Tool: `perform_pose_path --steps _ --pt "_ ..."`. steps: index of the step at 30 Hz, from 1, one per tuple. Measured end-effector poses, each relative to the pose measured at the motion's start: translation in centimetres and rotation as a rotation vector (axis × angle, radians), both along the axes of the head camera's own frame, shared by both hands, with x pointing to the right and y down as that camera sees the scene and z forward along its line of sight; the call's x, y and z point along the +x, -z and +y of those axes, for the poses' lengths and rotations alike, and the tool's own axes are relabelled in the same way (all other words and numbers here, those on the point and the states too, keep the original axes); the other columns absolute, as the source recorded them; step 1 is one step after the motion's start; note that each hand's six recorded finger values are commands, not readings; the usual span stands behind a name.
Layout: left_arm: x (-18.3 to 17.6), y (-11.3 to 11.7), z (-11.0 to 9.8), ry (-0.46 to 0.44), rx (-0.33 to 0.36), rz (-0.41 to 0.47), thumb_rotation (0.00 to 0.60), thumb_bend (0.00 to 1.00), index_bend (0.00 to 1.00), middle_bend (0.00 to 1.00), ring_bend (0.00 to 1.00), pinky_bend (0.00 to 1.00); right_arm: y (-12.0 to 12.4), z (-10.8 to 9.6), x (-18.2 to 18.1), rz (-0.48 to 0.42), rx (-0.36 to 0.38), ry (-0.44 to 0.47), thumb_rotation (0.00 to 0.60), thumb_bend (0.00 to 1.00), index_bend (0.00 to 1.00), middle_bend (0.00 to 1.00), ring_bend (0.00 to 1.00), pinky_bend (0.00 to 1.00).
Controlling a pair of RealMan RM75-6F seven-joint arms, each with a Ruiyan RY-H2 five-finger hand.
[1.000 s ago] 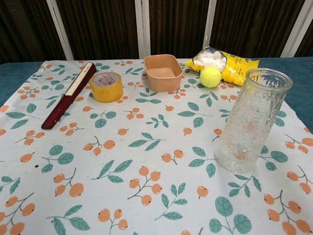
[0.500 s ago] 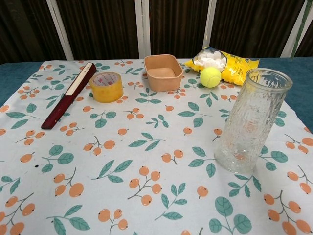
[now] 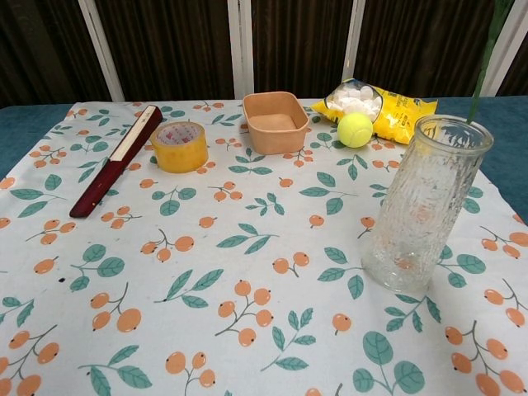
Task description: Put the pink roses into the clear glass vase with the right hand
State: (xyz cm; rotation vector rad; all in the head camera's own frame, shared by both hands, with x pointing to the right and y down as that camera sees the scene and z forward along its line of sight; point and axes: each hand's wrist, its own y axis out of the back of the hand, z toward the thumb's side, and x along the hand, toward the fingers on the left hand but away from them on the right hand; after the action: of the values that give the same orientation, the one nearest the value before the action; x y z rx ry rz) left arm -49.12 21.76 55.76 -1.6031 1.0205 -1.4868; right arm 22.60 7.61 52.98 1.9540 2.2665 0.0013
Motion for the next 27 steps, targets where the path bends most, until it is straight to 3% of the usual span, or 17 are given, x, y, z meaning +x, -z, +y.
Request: perform_pose_path --steps 17,27 --pt "0.1 -0.1 0.0 0.000 -0.005 0.000 0.600 0.00 0.00 0.00 0.00 0.00 -3.1 1.1 1.2 0.006 -0.054 -0.030 0.600 0.36 0.53 0.62 0.56 0.32" --pt "0.1 -0.1 0.0 -0.003 -0.006 0.003 0.600 0.00 0.00 0.00 0.00 0.00 -3.1 2.5 1.3 0.008 -0.032 -0.006 0.600 0.36 0.24 0.46 0.38 0.19"
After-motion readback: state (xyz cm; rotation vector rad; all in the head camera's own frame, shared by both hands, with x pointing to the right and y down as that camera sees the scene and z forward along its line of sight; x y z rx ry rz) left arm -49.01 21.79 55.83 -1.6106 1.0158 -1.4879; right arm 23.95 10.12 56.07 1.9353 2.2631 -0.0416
